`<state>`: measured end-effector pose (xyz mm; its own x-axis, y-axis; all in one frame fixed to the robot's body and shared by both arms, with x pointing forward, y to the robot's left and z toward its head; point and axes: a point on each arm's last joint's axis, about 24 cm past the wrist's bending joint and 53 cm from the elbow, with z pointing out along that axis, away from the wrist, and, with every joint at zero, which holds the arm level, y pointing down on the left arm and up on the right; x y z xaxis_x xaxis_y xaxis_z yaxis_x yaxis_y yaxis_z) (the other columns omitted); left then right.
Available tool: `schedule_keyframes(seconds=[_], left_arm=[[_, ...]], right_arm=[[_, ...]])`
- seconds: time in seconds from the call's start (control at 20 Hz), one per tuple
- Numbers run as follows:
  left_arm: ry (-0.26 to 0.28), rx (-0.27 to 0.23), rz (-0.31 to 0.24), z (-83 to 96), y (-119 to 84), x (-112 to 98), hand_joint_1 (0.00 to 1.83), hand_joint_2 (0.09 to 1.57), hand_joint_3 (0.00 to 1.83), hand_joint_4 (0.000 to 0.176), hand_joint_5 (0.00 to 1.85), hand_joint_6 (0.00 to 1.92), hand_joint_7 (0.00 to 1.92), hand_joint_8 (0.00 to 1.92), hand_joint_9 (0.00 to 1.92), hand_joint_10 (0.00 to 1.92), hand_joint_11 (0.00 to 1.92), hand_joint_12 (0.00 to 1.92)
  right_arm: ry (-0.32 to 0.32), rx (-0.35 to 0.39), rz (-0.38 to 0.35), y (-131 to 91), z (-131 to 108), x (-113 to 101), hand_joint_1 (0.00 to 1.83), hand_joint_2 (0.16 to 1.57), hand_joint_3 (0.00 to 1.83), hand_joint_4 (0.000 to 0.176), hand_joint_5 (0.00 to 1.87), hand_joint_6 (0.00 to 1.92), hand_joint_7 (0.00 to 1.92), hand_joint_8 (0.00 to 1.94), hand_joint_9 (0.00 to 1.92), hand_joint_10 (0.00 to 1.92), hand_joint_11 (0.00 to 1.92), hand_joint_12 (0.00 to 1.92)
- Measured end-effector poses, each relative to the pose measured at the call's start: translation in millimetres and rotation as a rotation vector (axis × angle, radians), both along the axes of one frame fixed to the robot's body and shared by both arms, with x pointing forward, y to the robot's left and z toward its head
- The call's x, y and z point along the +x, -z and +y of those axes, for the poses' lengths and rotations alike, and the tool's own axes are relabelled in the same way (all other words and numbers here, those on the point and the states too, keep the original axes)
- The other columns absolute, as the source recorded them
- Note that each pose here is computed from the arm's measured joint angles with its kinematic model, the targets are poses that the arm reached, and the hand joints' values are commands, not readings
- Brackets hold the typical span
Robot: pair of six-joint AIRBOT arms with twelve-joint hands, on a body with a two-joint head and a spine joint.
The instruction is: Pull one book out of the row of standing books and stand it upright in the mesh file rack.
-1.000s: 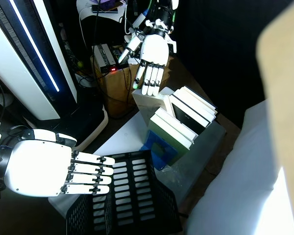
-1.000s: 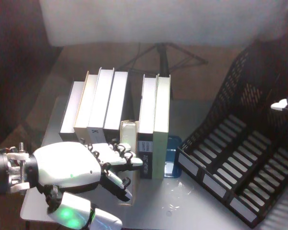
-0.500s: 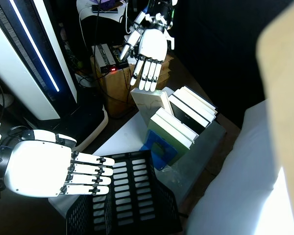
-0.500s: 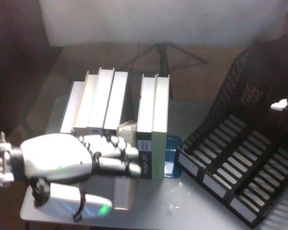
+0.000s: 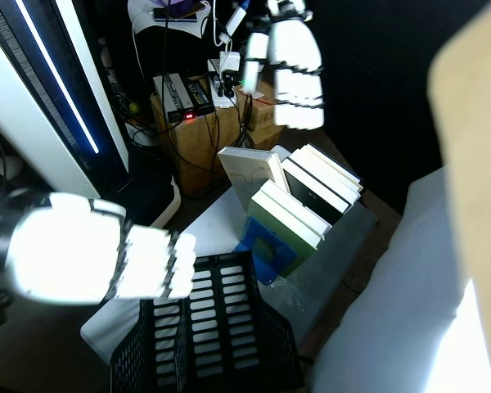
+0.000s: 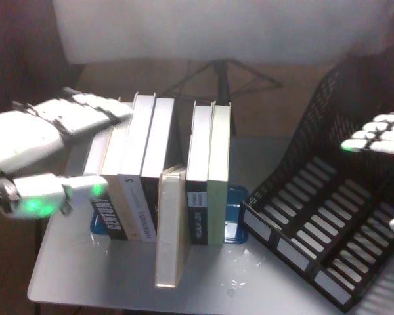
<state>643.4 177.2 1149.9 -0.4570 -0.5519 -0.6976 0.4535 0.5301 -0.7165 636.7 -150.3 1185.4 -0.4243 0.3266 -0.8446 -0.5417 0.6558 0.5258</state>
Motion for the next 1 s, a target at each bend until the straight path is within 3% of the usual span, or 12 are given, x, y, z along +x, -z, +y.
schedule_keyframes(seconds=[0.05,0.25,0.35,0.45,0.5,0.65,0.7,0.75,0.85,0.95,1.0], left_arm=[[-0.047,-0.010,0.002,13.0,-1,8,0.43,1.37,0.00,0.000,0.01,0.00,0.00,0.00,0.00,0.00,0.00,0.00],[-0.203,0.001,0.005,53.8,6,33,0.43,1.36,0.00,0.000,0.01,0.00,0.00,0.00,0.00,0.00,0.00,0.00],[-0.274,-0.002,0.074,73.2,29,41,0.51,1.32,0.00,0.000,0.04,0.01,0.02,0.01,0.02,0.01,0.00,0.00],[-0.305,0.004,0.109,82.0,40,43,0.48,1.33,0.00,0.014,0.01,0.00,0.00,0.00,0.00,0.00,0.00,0.00],[-0.331,-0.004,0.125,89.6,45,43,0.52,1.32,0.00,0.008,0.02,0.01,0.00,0.00,0.00,0.00,0.00,0.00],[-0.376,-0.018,0.135,103.9,48,45,0.49,1.32,0.00,0.019,0.00,0.00,0.00,0.00,0.00,0.00,0.00,0.00],[-0.385,-0.020,0.135,107.5,48,45,0.50,1.32,0.00,0.014,0.01,0.00,0.00,0.00,0.00,0.00,0.00,0.00],[-0.390,-0.024,0.133,109.2,48,45,0.50,1.32,0.00,0.016,0.01,0.00,0.00,0.00,0.00,0.00,0.00,0.00],[-0.400,-0.023,0.136,113.7,51,43,0.54,1.32,0.00,0.000,0.03,0.01,0.00,0.00,0.00,0.00,0.00,0.00],[-0.412,-0.020,0.142,118.4,54,42,0.51,1.33,0.00,0.001,0.02,0.01,0.00,0.00,0.00,0.00,0.00,0.00],[-0.415,-0.020,0.143,119.7,55,41,0.50,1.33,0.00,0.011,0.03,0.01,0.00,0.00,0.00,0.00,0.00,0.00]], right_arm=[[-0.026,-0.019,-0.029,-6,10,0,0.43,1.18,0.00,0.000,0.00,0.00,0.00,0.00,0.00,0.00,0.00,0.00],[-0.136,-0.102,-0.094,-15,51,-3,0.49,1.15,0.00,0.000,0.00,0.00,0.00,0.00,0.00,0.00,0.00,0.00],[-0.200,-0.142,-0.123,-20,77,-2,0.52,1.13,0.00,0.000,0.00,0.00,0.00,0.00,0.00,0.00,0.00,0.00],[-0.241,-0.160,-0.156,-30,93,-1,0.58,1.12,0.00,0.000,0.00,0.00,0.00,0.00,0.00,0.00,0.00,0.00],[-0.280,-0.170,-0.175,-35,108,-2,0.48,1.11,0.00,0.000,0.00,0.00,0.00,0.00,0.00,0.00,0.00,0.00],[-0.372,-0.236,-0.210,-28,141,-13,0.51,1.09,0.00,0.000,0.00,0.00,0.00,0.00,0.00,0.00,0.00,0.00],[-0.402,-0.237,-0.220,-28,152,-18,0.50,1.08,0.00,0.000,0.00,0.00,0.00,0.00,0.00,0.00,0.00,0.00],[-0.422,-0.243,-0.232,-28,159,-21,0.51,1.07,0.00,0.000,0.00,0.00,0.00,0.00,0.00,0.00,0.00,0.00],[-0.450,-0.238,-0.257,-34,172,-24,0.61,1.02,0.00,0.000,0.00,0.00,0.00,0.00,0.00,0.00,0.00,0.00],[-0.461,-0.251,-0.274,-34,180,-23,0.65,1.02,0.00,0.000,0.00,0.00,0.00,0.00,0.00,0.00,0.00,0.00],[-0.472,-0.260,-0.285,-33,185,-24,0.62,1.02,0.00,0.000,0.00,0.00,0.00,0.00,0.00,0.00,0.00,0.00]])
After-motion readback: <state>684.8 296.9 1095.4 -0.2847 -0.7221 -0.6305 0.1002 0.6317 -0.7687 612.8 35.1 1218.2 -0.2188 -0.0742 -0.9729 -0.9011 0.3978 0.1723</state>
